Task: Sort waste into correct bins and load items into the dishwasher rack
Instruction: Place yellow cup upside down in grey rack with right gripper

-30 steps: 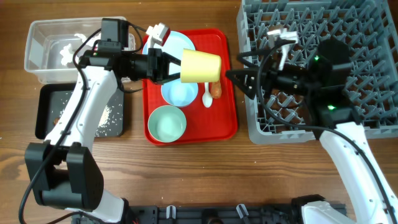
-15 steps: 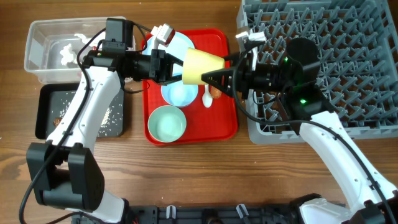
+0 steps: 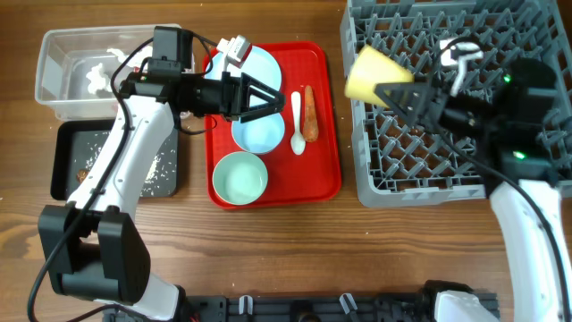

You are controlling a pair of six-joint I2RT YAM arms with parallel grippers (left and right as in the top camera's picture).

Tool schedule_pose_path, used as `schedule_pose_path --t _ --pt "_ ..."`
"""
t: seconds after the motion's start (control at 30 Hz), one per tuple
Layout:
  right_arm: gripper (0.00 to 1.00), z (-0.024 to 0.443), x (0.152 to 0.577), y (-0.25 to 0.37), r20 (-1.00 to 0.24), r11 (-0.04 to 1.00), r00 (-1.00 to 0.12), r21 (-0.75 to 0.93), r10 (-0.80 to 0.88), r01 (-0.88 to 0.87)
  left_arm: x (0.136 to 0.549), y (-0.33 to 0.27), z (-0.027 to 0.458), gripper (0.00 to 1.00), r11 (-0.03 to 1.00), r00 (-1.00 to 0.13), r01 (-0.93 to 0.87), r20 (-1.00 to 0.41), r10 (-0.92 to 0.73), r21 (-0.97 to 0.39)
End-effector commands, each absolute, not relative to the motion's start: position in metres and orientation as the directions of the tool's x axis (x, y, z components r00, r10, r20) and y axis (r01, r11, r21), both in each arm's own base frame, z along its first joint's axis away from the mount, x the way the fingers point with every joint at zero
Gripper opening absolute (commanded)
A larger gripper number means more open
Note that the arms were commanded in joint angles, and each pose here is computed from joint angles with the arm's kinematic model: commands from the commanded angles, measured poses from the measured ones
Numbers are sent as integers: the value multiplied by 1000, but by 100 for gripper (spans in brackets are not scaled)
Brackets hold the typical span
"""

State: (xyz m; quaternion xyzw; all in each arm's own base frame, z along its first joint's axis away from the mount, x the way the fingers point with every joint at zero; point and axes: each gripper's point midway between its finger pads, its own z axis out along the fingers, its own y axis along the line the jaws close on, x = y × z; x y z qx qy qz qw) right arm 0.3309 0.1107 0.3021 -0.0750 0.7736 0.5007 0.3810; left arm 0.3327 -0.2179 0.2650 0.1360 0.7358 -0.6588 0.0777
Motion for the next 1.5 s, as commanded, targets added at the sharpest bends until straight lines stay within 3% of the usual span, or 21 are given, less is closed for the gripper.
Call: schedule_pose_path --t 0.0,0.07,0.13,0.23,0.4,0.6,0.83,0.9,0.97,1.1,1.47 --pt "38 293 327 55 -753 779 -612 526 242 -340 353 -211 241 69 318 -940 335 -338 46 -887" --pt "37 282 314 20 -721 911 -659 392 215 -131 363 -203 223 69 437 -943 308 -333 20 -845" --pt "37 280 298 -12 -679 963 -700 264 221 48 370 -192 205 70 545 -946 269 -323 -4 -794" --pt "37 278 271 -37 -599 971 -764 140 240 195 374 -172 180 72 686 -955 193 -295 -33 -701" --pt "37 215 259 -39 -293 952 -906 121 305 281 375 -147 156 73 816 -961 113 -272 -55 -567" --pt "37 155 282 -18 -67 962 -965 116 254 246 374 -145 152 74 836 -961 110 -274 -50 -538" --pt "38 108 295 -4 56 973 -972 26 228 230 372 -146 151 74 837 -963 107 -265 -47 -537" --pt "44 105 296 -5 62 973 -972 23 228 230 372 -145 151 74 837 -963 106 -265 -47 -537" --pt "61 105 296 -5 60 972 -971 18 232 233 372 -145 151 74 837 -964 105 -262 -47 -537" --pt "83 105 296 -5 61 972 -971 19 232 233 372 -145 151 74 837 -964 105 -262 -47 -537" --pt "85 128 314 2 -5 974 -976 77 216 215 372 -145 151 74 837 -964 105 -262 -47 -537"
